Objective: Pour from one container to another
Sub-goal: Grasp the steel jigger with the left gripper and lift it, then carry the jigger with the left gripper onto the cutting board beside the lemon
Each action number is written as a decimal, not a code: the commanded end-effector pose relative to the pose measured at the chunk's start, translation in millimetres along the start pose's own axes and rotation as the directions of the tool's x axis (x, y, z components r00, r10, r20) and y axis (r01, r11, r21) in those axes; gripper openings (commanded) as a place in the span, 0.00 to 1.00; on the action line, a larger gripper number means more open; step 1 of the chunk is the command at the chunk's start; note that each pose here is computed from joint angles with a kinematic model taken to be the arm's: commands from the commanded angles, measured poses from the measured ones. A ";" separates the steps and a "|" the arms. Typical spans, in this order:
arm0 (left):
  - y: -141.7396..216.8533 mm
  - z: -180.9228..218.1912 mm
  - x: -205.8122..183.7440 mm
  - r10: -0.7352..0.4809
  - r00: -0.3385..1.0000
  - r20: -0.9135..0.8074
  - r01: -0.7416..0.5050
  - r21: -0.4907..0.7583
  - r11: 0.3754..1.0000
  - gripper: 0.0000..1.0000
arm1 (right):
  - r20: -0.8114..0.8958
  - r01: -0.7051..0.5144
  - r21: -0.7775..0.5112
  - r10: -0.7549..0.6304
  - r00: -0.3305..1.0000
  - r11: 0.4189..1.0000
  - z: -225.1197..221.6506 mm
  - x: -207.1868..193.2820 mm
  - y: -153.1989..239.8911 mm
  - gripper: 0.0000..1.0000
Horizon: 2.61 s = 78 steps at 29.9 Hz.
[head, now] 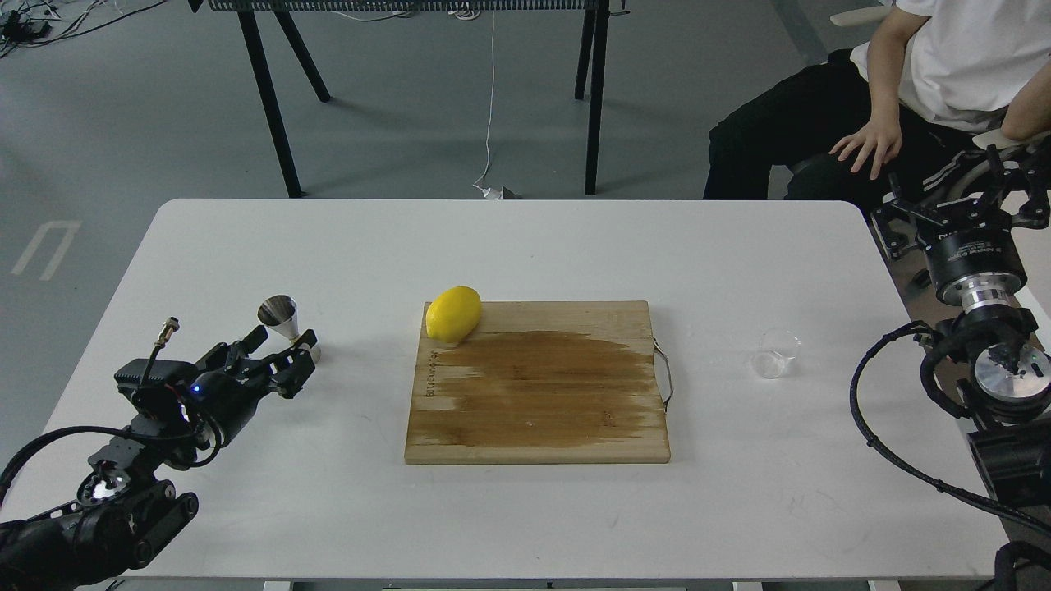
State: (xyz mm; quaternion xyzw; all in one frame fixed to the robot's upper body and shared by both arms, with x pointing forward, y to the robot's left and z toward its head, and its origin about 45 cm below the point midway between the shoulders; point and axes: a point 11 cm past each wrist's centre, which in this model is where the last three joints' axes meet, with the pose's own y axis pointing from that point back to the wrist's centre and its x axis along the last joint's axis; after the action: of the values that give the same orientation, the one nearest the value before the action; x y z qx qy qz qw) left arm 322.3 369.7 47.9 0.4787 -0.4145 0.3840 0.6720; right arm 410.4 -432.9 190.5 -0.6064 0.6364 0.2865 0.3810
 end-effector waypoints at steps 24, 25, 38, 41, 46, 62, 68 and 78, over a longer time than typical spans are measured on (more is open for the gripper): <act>-16.5 7.8 14.1 0.049 0.998 0.035 -0.048 -0.022 0.999 0.11 | 0.001 0.011 0.002 -0.011 1.000 1.000 -0.8 -4.8 -3.9 1.00; -19.5 8.4 19.6 0.059 0.997 0.039 -0.058 -0.027 0.998 0.11 | 0.001 0.011 0.002 -0.011 1.000 1.000 -0.8 -4.8 -3.9 1.00; -66.8 87.4 80.4 0.154 0.941 0.301 -0.044 -0.341 0.939 0.11 | -0.023 0.009 0.017 -0.009 1.000 1.000 -15.1 -3.3 -3.9 1.00; -69.2 135.9 96.4 0.233 0.929 0.286 -0.073 -0.479 0.875 0.11 | -0.034 0.007 0.023 -0.007 0.999 1.000 -21.3 -2.3 -3.4 1.00; -61.4 191.0 94.5 0.283 0.917 0.280 -0.054 -0.616 0.786 0.11 | -0.039 -0.002 0.038 0.004 0.999 0.999 -29.1 1.9 -0.5 1.00; -71.0 267.7 27.9 0.175 0.958 0.228 0.017 -0.655 0.756 0.10 | -0.052 -0.007 0.043 0.009 0.999 0.999 -35.7 3.8 0.7 1.00; -81.4 235.9 17.9 0.131 0.953 0.275 0.042 -0.544 0.838 0.11 | -0.052 -0.007 0.043 0.009 0.999 0.999 -35.7 3.8 0.7 1.00; -80.6 260.8 3.1 0.109 0.959 0.262 0.059 -0.558 0.828 0.14 | -0.052 -0.010 0.043 0.012 0.999 0.999 -35.6 4.9 1.4 1.00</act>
State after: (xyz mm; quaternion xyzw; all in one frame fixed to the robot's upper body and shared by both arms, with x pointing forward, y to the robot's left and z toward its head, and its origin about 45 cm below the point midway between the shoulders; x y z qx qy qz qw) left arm 347.9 100.1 78.3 0.3007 -0.6089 0.1816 0.7112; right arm 404.7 -464.6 206.7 -0.6026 0.6548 0.2583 0.3761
